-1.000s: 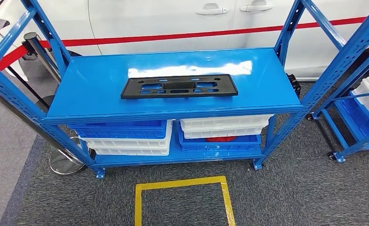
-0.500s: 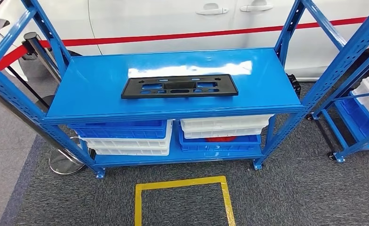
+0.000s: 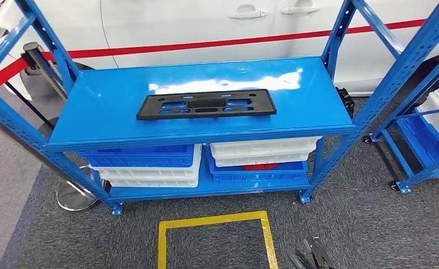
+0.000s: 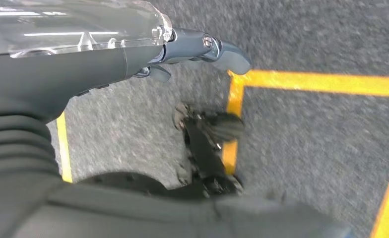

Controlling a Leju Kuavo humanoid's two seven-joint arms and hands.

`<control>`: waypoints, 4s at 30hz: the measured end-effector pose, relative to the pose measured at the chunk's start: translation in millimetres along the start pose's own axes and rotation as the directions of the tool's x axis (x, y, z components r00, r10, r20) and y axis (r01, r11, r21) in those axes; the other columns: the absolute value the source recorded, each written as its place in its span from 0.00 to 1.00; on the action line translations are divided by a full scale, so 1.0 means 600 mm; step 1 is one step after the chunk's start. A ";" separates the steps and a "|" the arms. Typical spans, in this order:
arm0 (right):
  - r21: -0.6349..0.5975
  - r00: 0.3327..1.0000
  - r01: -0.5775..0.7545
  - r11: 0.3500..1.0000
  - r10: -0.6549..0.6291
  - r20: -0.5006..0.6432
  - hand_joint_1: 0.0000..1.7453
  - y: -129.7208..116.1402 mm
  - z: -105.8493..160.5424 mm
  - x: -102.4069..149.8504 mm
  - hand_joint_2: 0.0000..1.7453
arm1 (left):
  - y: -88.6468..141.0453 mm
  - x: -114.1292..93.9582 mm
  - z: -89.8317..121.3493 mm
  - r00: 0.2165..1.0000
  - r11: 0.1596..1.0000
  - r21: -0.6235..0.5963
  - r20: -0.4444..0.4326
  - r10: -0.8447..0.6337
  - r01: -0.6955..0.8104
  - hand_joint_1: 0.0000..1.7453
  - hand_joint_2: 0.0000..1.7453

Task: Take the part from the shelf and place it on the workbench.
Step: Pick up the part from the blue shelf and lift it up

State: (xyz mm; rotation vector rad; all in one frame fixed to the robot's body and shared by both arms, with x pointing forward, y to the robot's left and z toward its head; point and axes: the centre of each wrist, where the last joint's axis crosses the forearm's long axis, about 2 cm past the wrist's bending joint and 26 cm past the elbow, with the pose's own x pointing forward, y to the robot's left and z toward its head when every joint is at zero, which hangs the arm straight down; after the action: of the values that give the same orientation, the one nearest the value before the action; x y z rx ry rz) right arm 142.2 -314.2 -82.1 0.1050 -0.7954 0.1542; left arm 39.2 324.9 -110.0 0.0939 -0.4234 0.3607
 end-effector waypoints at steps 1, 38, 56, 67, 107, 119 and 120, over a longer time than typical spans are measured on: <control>-0.003 0.999 -0.008 1.000 0.008 0.038 0.00 -0.005 -0.003 0.013 0.00 | -0.002 0.000 0.000 1.000 1.000 0.000 0.000 0.005 -0.005 0.00 0.00; 0.173 -0.031 -0.463 0.869 -0.211 0.977 0.00 0.094 0.124 0.543 0.00 | -0.041 -0.015 0.005 0.977 0.976 0.040 -0.021 0.213 -0.212 0.00 0.00; 0.217 -0.306 -0.638 0.739 -0.502 0.809 0.00 0.166 0.238 0.586 0.00 | -0.047 -0.022 0.007 0.971 0.969 0.071 -0.014 0.239 -0.238 0.00 0.00; 0.245 -0.280 -0.618 0.747 -0.501 0.819 0.00 0.166 0.245 0.577 0.00 | -0.052 -0.015 0.005 0.972 0.970 0.071 -0.012 0.235 -0.234 0.00 0.00; -0.302 -0.200 -0.862 0.407 0.274 0.941 0.00 0.402 0.026 0.504 1.00 | -0.067 -0.032 0.012 0.980 0.983 0.092 -0.099 0.170 -0.161 0.00 0.00; -0.557 -0.399 -0.761 0.332 0.438 0.806 0.00 0.430 0.042 0.502 1.00 | -0.069 -0.035 0.013 0.983 0.985 0.090 -0.100 0.154 -0.146 0.00 0.00; -0.575 -0.411 -0.751 0.323 0.453 0.791 0.00 0.430 0.042 0.503 1.00 | -0.069 -0.035 0.013 0.983 0.986 0.088 -0.098 0.153 -0.144 0.00 0.00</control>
State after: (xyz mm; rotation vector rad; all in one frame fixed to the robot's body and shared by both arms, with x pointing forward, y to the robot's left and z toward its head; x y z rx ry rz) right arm 287.2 -34.3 161.3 -0.1001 -2.2156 1.6148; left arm 33.4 278.1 -112.0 0.1220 -0.3126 0.5277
